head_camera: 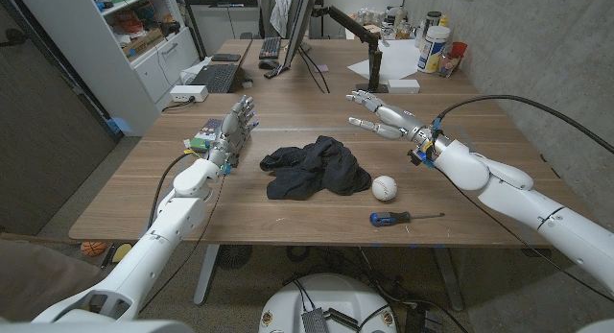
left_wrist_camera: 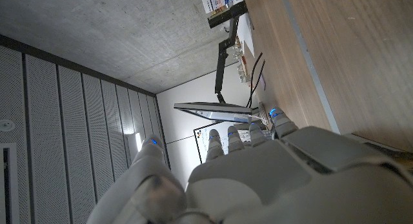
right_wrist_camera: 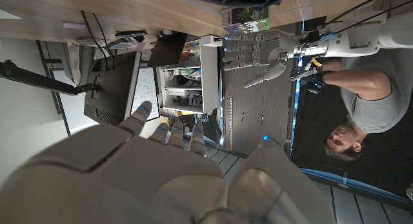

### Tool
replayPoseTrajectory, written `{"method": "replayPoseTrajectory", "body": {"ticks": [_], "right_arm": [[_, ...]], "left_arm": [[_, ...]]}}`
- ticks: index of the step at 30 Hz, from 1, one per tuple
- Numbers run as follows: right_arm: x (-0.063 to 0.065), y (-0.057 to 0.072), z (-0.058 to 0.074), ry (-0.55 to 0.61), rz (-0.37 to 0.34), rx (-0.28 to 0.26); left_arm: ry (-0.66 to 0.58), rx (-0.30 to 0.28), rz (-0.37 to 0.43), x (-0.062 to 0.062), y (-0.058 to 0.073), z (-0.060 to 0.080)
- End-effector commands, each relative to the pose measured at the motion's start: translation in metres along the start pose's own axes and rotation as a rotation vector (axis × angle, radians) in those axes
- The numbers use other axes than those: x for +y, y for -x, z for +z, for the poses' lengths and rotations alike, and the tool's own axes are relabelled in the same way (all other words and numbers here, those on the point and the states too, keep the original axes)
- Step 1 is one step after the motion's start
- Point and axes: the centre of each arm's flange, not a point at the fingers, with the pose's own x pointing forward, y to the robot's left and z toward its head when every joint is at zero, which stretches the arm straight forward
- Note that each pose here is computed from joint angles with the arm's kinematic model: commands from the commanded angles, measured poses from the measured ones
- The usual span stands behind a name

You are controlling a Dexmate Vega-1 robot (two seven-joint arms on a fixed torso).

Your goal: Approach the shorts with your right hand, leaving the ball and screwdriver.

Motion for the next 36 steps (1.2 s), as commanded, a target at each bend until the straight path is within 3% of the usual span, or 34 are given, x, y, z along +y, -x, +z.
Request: {"method": "replayPoseTrajectory", "body": {"ticks": [1, 12, 15, 16, 27, 36], "right_arm": [[0.0, -0.008, 0.006, 0.078, 0.029, -0.023], [0.001, -0.011, 0.014, 0.137, 0.056, -0.049], [0.001, -0.012, 0.016, 0.144, 0.071, -0.057], [0.001, -0.014, 0.019, 0.177, 0.104, -0.068], [0.004, -0.02, 0.024, 0.214, 0.148, -0.088], [0.008, -0.028, 0.028, 0.236, 0.178, -0.116]], "left_arm": [[0.003, -0.009, -0.007, 0.004, 0.0, -0.001], [-0.002, -0.012, -0.011, 0.005, 0.001, 0.002], [-0.006, -0.015, -0.012, 0.005, 0.001, 0.003], [-0.008, -0.015, -0.014, 0.004, 0.001, 0.004], [-0.017, -0.015, -0.018, 0.003, 0.001, 0.006], [-0.033, -0.013, -0.011, 0.009, 0.001, 0.007]]}}
